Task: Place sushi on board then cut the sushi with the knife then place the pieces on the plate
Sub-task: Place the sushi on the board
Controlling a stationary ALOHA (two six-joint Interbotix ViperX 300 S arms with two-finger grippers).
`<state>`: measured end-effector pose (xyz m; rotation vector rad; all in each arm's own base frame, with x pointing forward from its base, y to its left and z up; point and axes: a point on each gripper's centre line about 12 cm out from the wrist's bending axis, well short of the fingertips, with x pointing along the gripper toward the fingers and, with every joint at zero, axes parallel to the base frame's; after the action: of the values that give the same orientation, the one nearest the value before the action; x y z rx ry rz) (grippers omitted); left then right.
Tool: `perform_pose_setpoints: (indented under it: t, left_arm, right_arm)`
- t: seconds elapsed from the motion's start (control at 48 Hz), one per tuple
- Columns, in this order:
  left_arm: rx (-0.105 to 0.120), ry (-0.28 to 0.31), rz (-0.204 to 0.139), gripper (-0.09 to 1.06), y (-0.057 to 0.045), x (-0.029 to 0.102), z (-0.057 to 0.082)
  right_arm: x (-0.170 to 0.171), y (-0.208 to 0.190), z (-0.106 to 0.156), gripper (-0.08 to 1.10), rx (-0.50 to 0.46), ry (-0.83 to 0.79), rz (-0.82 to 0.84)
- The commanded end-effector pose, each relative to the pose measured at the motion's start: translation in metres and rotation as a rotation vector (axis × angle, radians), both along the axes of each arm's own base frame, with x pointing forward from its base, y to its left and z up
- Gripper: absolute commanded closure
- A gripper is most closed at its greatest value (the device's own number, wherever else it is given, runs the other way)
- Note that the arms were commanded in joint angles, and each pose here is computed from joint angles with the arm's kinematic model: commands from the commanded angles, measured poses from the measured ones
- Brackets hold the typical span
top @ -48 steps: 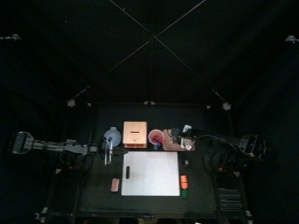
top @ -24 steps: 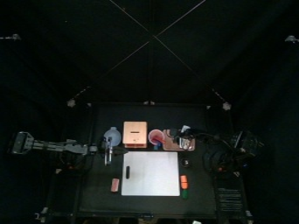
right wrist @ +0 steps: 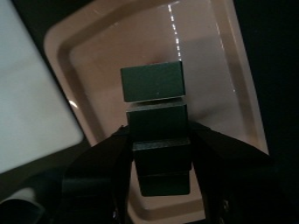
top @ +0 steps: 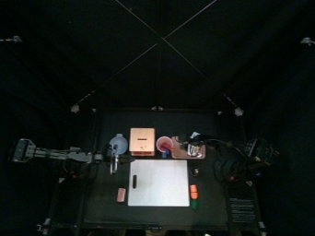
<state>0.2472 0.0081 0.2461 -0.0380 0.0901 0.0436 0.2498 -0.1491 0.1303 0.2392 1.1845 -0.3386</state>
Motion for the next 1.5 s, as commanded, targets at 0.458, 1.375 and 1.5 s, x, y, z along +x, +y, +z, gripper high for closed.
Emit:
perform_pose_setpoints:
  t: [0.458,1.375,1.5]
  left_arm:
    - [-0.005,0.008,0.005,0.99,0.001,-0.002,-0.005]
    - [-0.001,0.023,0.004,0.99,0.001,-0.004,-0.009]
    - [0.002,0.022,0.003,0.99,0.001,-0.004,-0.009]
  right_arm:
    - [0.012,0.049,0.062,0.43,0.163,-0.193,-0.37]
    - [0.071,0.189,0.057,0.43,0.294,-0.319,-0.833]
    - [0.087,0.201,0.056,0.43,0.28,-0.312,-0.905]
